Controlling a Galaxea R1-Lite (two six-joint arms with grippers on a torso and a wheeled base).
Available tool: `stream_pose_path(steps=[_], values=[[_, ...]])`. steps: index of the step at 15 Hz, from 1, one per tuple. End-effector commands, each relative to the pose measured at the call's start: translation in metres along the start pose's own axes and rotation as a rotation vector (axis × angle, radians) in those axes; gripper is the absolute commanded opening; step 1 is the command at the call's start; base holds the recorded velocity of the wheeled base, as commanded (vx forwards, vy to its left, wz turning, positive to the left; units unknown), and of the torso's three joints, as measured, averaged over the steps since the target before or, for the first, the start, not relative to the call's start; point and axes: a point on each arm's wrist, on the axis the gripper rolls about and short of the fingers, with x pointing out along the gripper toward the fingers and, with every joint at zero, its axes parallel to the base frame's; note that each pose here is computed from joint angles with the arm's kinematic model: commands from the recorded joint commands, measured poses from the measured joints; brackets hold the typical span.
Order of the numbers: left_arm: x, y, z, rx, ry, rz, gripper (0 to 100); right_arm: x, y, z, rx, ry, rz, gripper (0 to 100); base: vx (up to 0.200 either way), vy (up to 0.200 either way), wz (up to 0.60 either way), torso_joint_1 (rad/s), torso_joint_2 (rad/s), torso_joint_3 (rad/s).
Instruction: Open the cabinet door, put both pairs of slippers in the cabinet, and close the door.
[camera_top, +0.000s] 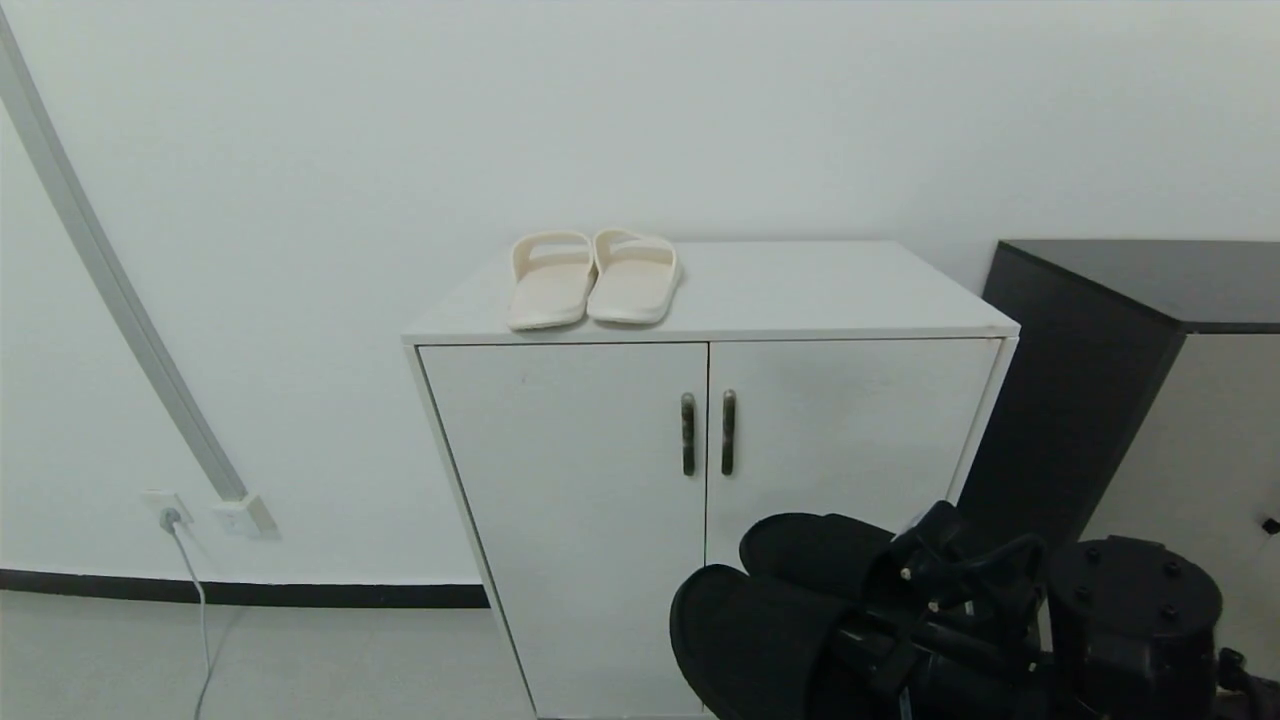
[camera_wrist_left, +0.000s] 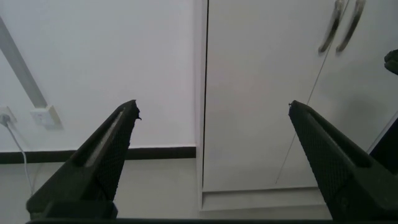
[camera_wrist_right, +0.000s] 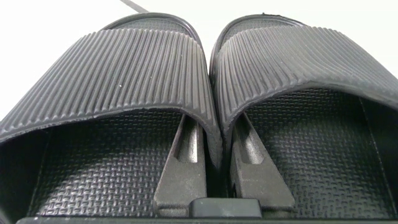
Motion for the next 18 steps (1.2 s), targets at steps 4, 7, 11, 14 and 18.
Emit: stream_pose_path(steps=[4,7,11,14,18], values=[[0.0,0.0,0.0,-0.001,0.001,0.0,100,-0.005,0.0,0.0,-0.002,-0.008,0.0,0,0.0,0.0,0.0,-0.129,0.46,0.331],[0.0,0.0,0.0,0.011,0.0,-0.002,100,-0.004,0.0,-0.003,-0.012,0.009,0.008,0,0.0,0.0,0.0,-0.092,0.45,0.349],[0.0,0.0,0.0,0.009,0.004,-0.002,100,-0.003,0.0,-0.006,-0.014,0.023,0.009,0,0.0,0.0,0.0,-0.043,0.41,0.342],[0.001,0.0,0.0,0.011,0.009,0.004,100,-0.004,0.0,-0.006,-0.014,0.023,0.011,0,0.0,0.0,0.0,0.0,0.0,0.0],[-0.002,0.0,0.024,0.054,-0.035,0.011,100,-0.004,0.0,-0.006,-0.014,0.024,0.011,0,0.0,0.0,0.0,0.0,0.0,0.0]])
